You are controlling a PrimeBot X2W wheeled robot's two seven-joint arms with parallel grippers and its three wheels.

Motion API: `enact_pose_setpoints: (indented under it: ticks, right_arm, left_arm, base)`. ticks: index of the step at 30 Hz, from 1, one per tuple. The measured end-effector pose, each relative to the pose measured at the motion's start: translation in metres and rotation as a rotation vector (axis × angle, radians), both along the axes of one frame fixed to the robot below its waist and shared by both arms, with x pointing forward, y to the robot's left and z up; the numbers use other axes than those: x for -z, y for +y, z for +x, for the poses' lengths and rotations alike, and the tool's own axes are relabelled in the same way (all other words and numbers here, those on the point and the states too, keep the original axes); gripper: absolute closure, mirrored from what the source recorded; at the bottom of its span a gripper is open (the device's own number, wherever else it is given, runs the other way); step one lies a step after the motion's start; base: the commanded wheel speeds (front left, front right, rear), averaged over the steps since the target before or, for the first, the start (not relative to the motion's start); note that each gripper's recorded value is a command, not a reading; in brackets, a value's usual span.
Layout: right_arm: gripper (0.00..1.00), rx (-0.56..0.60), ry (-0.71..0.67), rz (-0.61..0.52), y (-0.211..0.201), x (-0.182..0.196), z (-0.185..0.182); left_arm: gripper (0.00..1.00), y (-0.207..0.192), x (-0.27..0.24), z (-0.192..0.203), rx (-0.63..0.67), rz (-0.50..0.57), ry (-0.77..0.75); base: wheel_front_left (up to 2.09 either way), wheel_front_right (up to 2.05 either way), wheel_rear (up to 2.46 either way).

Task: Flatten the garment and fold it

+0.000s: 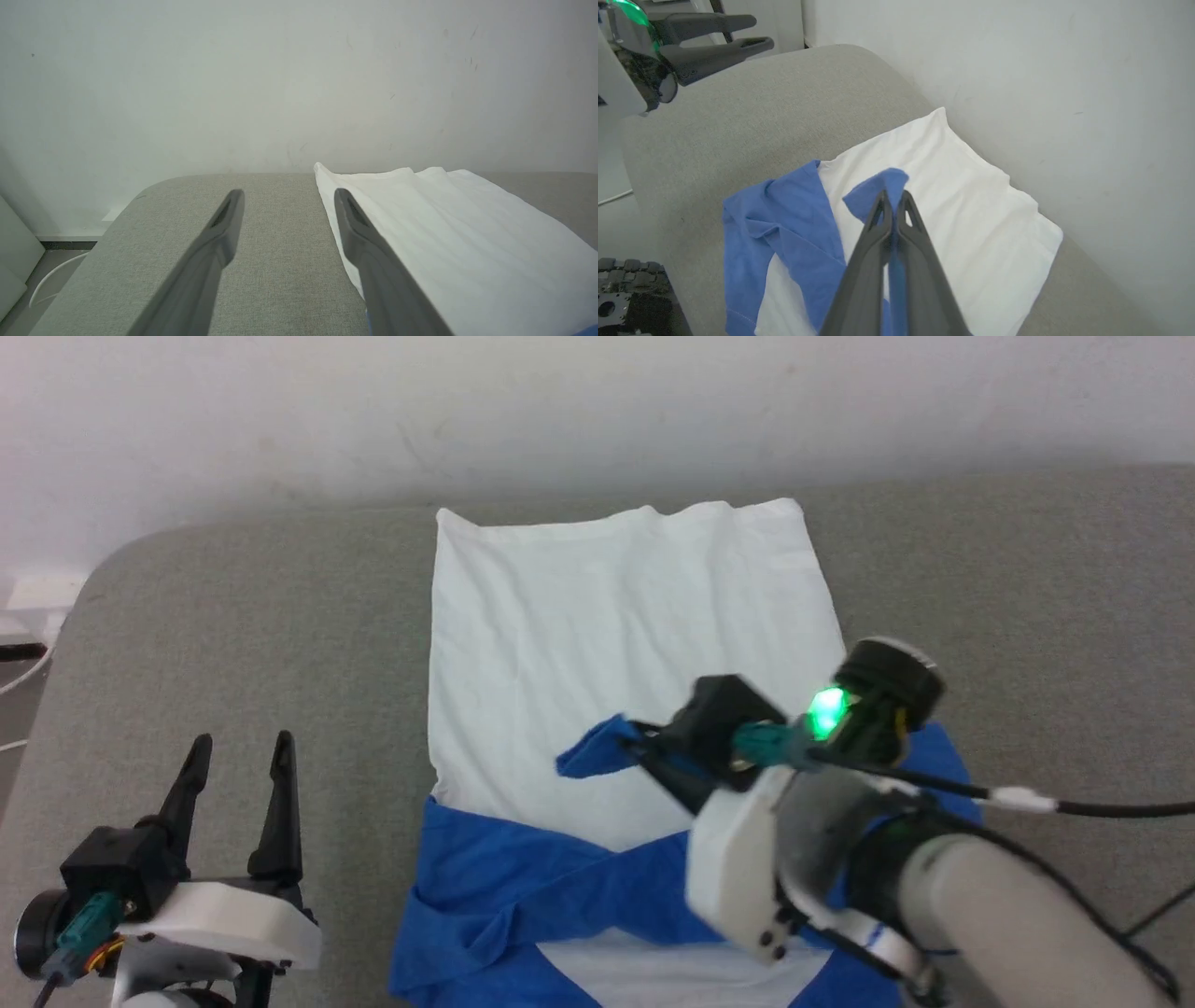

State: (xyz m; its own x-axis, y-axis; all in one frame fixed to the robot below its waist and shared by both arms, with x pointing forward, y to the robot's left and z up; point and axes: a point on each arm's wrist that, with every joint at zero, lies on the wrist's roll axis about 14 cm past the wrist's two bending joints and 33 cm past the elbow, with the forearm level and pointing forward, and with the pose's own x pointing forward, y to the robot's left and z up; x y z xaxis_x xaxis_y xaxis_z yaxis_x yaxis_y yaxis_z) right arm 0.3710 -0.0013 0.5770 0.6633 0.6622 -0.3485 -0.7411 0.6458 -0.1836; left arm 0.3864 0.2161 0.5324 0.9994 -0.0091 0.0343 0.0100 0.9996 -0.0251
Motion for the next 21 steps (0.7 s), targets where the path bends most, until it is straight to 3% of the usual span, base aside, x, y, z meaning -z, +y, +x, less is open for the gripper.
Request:
enact_pose_setpoints:
  ticks: [5,9,17,21]
  right_arm:
    - [1.0,-0.149,0.139,-0.015,0.063,0.045,-0.019]
    - [1.0,-0.223,0.222,-0.074,0.09,0.082,-0.031]
    - [1.0,-0.279,0.42,-0.243,0.092,0.162,-0.055]
    - [1.0,-0.281,0.481,-0.245,0.09,0.177,-0.062]
  left_arm:
    - [0.0,0.01,0.006,-0.003,-0.032,0.002,0.014]
    - [0.0,0.015,0.01,-0.002,-0.05,0.003,0.02]
    - [0.0,0.022,0.025,-0.001,-0.076,-0.003,0.05]
    - [0.0,0.023,0.028,0.0,-0.081,-0.008,0.054]
  base:
    - [0.0,0.0,0.0]
    - [0.0,0.0,0.0]
    - [0.0,0.0,0.0]
    - [0.0,0.0,0.0]
